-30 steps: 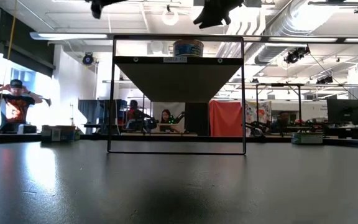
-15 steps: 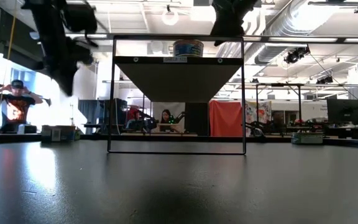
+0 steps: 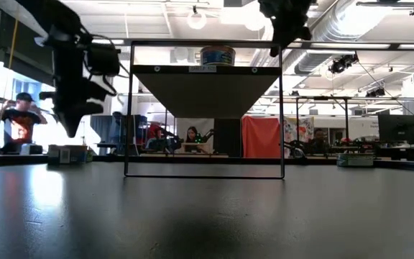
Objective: Stack canned seafood by type on shelf
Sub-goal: Stack the blue pink tuna can on top of the blue pink tuna can on the shelf
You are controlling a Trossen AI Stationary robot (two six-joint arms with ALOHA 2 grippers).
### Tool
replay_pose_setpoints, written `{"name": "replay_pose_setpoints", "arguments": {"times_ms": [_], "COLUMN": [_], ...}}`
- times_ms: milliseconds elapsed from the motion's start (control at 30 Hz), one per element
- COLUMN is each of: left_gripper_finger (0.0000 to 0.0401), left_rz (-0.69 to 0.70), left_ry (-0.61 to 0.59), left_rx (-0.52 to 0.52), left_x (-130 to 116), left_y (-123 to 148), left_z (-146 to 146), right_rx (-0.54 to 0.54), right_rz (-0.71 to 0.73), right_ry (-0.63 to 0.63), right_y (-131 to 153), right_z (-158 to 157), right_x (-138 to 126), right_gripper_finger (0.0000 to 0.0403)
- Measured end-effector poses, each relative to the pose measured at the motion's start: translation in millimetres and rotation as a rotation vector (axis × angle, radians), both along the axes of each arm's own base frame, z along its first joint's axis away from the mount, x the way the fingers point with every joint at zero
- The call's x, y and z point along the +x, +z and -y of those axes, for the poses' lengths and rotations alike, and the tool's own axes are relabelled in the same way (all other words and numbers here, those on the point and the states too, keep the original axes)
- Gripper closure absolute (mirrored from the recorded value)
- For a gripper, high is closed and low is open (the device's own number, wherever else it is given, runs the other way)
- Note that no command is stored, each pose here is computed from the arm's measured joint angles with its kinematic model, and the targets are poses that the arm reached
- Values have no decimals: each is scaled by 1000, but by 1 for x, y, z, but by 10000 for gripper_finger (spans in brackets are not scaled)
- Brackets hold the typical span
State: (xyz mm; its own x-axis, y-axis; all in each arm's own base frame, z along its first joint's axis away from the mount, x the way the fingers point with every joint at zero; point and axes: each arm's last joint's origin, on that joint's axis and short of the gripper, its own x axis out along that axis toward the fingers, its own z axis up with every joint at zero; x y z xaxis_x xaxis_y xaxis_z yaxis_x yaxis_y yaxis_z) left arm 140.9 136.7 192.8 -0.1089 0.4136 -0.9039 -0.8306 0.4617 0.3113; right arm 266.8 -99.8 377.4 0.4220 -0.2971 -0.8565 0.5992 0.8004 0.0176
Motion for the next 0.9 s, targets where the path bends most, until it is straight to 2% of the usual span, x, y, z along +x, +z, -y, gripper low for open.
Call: {"name": "replay_pose_setpoints", "arguments": {"times_ms": [200, 367, 633, 900], "left_gripper_finger": [401, 401, 401, 401], "left_rz": [63, 92, 220, 363], "left_ry": [23, 99, 324, 397], "left_rx": [23, 76, 48, -26], "left_x": [-6, -9, -6, 17], "left_y": [-20, -28, -38, -38], "left_z": [-1, -2, 5, 35], "right_rx": [30, 16, -43, -81], "right_rz": [106, 106, 99, 90], "right_ry": [-79, -87, 8, 146], "right_y": [-12, -23, -23, -22], "right_z": [-34, -56, -81, -95], "right_x": [-9, -10, -8, -6], "right_gripper_finger": [402, 402, 403, 403]}}
